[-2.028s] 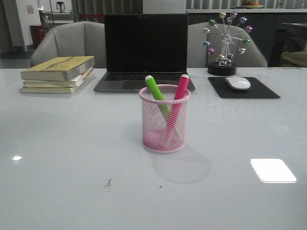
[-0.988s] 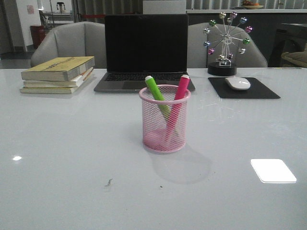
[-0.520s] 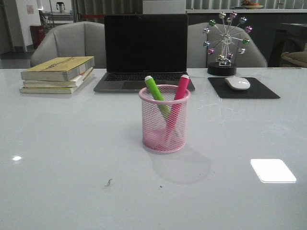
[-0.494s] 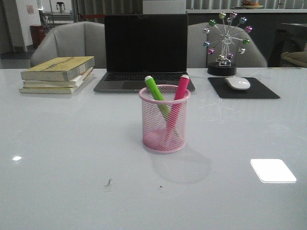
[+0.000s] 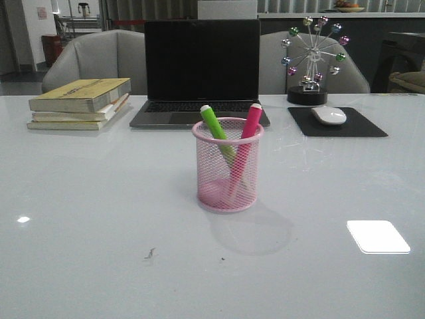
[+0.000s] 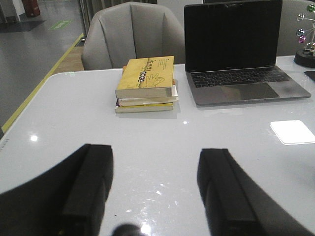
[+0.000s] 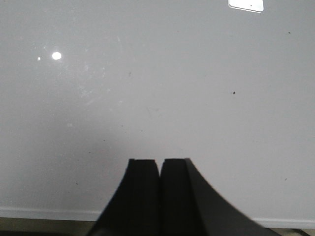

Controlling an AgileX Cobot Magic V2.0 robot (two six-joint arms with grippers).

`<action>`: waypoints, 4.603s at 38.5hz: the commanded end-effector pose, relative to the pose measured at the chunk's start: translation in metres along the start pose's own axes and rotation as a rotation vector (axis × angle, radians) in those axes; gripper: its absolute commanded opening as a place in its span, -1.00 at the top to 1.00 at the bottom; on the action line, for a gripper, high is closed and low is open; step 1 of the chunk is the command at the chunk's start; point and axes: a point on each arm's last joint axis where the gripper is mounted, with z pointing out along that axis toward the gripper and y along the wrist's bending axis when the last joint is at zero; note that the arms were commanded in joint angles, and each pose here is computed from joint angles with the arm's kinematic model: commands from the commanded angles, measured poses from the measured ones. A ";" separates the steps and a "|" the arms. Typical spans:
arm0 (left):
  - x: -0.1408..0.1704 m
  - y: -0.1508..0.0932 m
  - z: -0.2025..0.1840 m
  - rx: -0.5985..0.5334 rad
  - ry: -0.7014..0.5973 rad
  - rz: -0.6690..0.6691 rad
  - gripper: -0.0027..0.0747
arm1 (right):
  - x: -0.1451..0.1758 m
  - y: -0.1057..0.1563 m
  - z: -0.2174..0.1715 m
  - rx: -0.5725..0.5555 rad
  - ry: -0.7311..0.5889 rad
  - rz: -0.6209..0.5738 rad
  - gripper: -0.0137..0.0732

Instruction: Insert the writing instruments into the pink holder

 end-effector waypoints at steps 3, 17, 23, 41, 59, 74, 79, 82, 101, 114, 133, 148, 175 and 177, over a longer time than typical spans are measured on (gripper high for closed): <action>-0.015 0.002 -0.002 -0.024 -0.086 -0.020 -0.19 | -0.013 -0.003 -0.006 0.018 -0.093 -0.018 0.55; -0.014 0.002 -0.002 -0.024 -0.085 -0.020 -0.19 | -0.013 -0.003 -0.006 0.018 -0.093 -0.018 0.55; -0.014 0.002 -0.002 -0.024 -0.085 -0.020 -0.19 | -0.013 -0.003 -0.009 0.020 -0.111 -0.019 0.55; -0.014 0.002 -0.002 -0.024 -0.085 -0.020 -0.19 | -0.013 0.007 -0.068 -0.109 -0.540 -0.030 0.55; -0.014 0.002 -0.002 -0.024 -0.085 -0.020 -0.19 | -0.006 0.012 -0.059 -0.165 -0.643 0.034 0.55; -0.014 0.002 -0.002 -0.024 -0.085 -0.020 -0.19 | 0.038 0.017 -0.038 -0.201 -0.810 0.105 0.55; -0.014 0.002 -0.002 -0.024 -0.085 -0.020 -0.19 | 0.066 0.016 -0.030 -0.186 -0.844 0.134 0.55; -0.014 0.002 -0.002 -0.024 -0.085 -0.020 -0.19 | 0.080 0.016 -0.019 -0.163 -0.838 0.165 0.55; -0.014 0.002 -0.002 -0.023 -0.083 -0.020 -0.19 | 0.108 0.021 0.010 -0.166 -0.738 0.191 0.55; -0.014 0.002 -0.002 -0.023 -0.083 -0.020 -0.19 | 0.108 0.021 0.011 -0.166 -0.734 0.190 0.55; -0.014 0.002 -0.002 -0.023 -0.083 -0.020 -0.19 | 0.108 0.021 0.011 -0.166 -0.734 0.190 0.55; -0.013 0.003 -0.002 -0.027 -0.085 -0.019 -0.12 | 0.108 0.021 0.011 -0.166 -0.734 0.190 0.55; -0.018 0.007 -0.039 -0.131 -0.268 -0.106 0.69 | 0.108 0.021 0.011 -0.166 -0.734 0.190 0.55; -0.015 0.007 -0.040 -0.132 -0.282 -0.105 0.69 | 0.108 0.021 0.011 -0.166 -0.734 0.190 0.55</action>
